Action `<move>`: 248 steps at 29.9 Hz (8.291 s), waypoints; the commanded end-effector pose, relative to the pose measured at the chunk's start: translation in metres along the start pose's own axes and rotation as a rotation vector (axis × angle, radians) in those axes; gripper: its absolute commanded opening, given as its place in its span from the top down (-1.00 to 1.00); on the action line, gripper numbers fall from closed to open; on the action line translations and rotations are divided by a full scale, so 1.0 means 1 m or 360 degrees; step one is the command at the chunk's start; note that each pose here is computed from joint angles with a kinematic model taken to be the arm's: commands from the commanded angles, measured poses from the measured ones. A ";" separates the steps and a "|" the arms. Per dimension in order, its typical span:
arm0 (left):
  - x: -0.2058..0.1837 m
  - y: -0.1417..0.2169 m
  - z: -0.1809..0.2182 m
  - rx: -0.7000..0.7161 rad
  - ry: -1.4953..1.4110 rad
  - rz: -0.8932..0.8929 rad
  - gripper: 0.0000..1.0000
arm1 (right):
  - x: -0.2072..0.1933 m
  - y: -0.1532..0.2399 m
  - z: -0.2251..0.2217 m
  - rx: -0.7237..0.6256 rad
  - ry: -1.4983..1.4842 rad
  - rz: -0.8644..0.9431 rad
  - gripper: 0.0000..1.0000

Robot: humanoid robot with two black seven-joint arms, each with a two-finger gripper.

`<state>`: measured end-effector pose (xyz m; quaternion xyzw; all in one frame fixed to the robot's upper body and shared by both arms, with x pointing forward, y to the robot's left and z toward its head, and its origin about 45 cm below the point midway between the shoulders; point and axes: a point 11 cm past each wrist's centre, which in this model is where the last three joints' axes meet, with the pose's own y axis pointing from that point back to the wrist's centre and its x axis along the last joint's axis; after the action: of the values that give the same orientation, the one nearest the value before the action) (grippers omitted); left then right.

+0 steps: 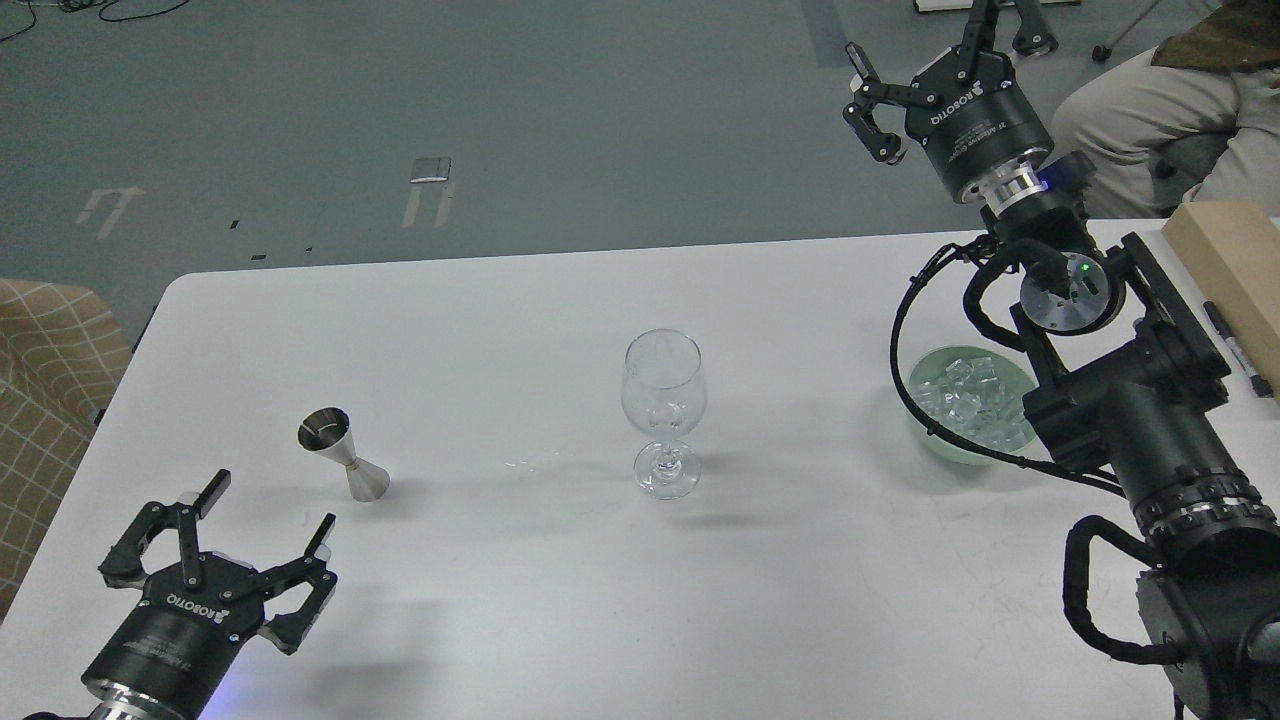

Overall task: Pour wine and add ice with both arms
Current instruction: 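Lower the left gripper toward the metal jigger on the table, then close the left gripper around the metal jigger, then lift the jigger upright with the left gripper, then carry the jigger with the left gripper toward the wine glass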

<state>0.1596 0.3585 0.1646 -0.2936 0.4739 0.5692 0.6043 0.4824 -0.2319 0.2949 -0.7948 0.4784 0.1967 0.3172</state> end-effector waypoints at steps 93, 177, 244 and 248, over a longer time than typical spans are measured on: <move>0.043 -0.108 -0.030 -0.0240 0.0512 0.0222 -0.93 | 0.000 0.000 0.000 0.0003 -0.0001 -0.0001 -1.00; 0.034 -0.114 -0.025 -0.0295 0.0483 0.0106 0.37 | 0.001 0.003 0.001 0.0002 -0.0003 0.0001 -1.00; -0.035 -0.138 -0.015 -0.0134 0.0279 -0.0204 0.79 | 0.004 0.007 0.004 -0.0007 -0.0008 0.0018 -1.00; -0.038 -0.140 -0.012 -0.0126 0.0251 -0.0219 0.79 | 0.004 0.006 0.004 -0.0006 -0.0007 0.0016 -1.00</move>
<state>0.2936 0.3067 0.1660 -0.3965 0.4797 0.5210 0.5841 0.4785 -0.2342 0.2874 -0.7925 0.4815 0.2012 0.3157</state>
